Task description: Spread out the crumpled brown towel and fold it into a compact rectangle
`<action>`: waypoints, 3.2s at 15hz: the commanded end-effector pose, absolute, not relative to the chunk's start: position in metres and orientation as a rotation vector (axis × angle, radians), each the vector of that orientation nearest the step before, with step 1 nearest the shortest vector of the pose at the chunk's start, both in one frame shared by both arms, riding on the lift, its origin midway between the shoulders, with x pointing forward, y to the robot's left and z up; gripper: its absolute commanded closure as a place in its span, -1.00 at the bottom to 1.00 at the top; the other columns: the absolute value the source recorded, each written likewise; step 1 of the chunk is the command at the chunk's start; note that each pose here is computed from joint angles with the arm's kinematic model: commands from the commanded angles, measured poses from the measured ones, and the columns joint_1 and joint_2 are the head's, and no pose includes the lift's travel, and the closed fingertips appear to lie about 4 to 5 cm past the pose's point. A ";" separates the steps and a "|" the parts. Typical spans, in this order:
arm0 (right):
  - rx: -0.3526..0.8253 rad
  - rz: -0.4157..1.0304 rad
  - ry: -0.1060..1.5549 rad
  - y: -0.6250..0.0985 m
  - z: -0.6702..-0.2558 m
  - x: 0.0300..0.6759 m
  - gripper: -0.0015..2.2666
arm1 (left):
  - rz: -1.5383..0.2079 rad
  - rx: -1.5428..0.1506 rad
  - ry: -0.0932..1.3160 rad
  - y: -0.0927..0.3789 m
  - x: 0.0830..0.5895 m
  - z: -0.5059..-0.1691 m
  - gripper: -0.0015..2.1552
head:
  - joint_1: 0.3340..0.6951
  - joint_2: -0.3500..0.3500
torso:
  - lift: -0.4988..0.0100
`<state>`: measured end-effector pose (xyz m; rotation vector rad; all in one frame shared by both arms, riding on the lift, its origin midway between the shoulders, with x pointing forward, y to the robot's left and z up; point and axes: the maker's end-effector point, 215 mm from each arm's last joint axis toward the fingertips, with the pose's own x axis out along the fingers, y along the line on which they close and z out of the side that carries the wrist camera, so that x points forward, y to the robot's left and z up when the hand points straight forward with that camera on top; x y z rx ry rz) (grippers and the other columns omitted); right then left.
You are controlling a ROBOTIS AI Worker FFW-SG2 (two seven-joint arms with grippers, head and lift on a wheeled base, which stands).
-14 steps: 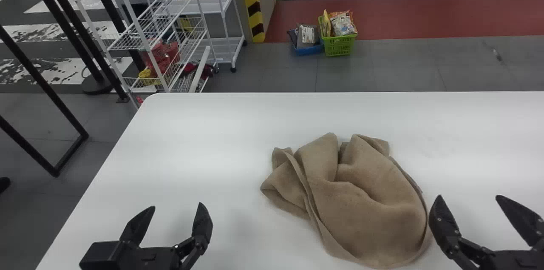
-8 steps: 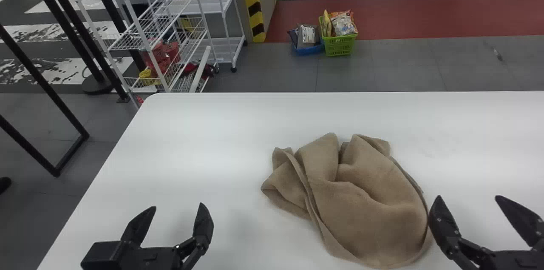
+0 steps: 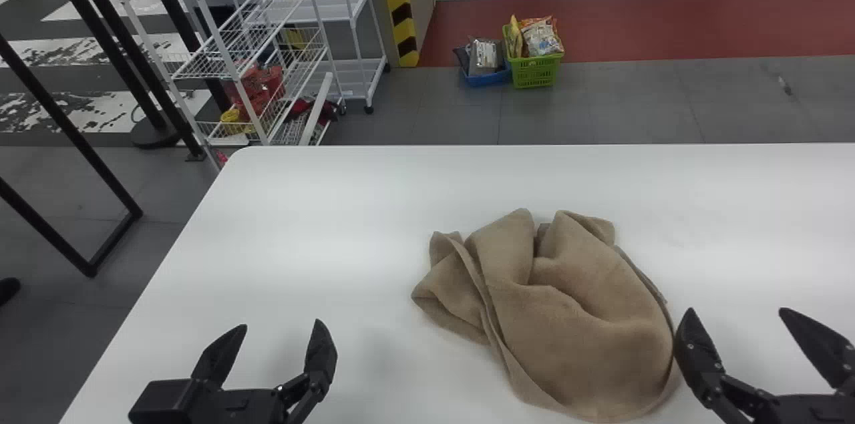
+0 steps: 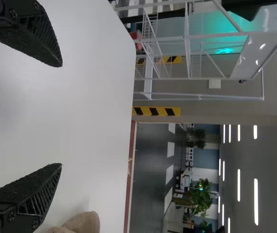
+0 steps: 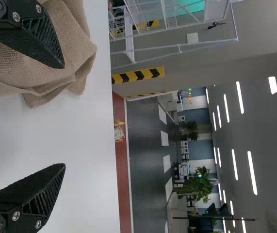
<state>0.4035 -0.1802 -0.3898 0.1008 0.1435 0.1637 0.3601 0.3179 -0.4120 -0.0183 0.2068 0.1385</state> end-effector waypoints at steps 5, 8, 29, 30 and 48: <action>0.101 0.164 0.146 -0.180 -0.391 0.403 -0.93 | 0.139 -0.019 0.207 0.318 0.360 -0.412 -0.93 | 1.00 0.58 | 0.46; 0.102 0.162 0.146 -0.180 -0.391 0.404 -0.93 | 0.140 -0.019 0.210 0.318 0.360 -0.414 -0.93 | 1.00 0.58 | 0.46; 0.106 0.156 0.153 -0.183 -0.392 0.412 -0.93 | 0.132 -0.023 0.215 0.313 0.359 -0.417 -0.93 | 1.00 0.57 | 0.46; 0.107 0.157 0.155 -0.183 -0.392 0.415 -0.93 | 0.128 -0.022 0.215 0.313 0.360 -0.417 -0.93 | 1.00 0.56 | 0.46; 0.300 0.144 0.173 -0.180 -0.395 0.506 -0.81 | 0.123 -0.015 0.236 0.312 0.360 -0.421 -0.93 | 1.00 0.46 | 0.46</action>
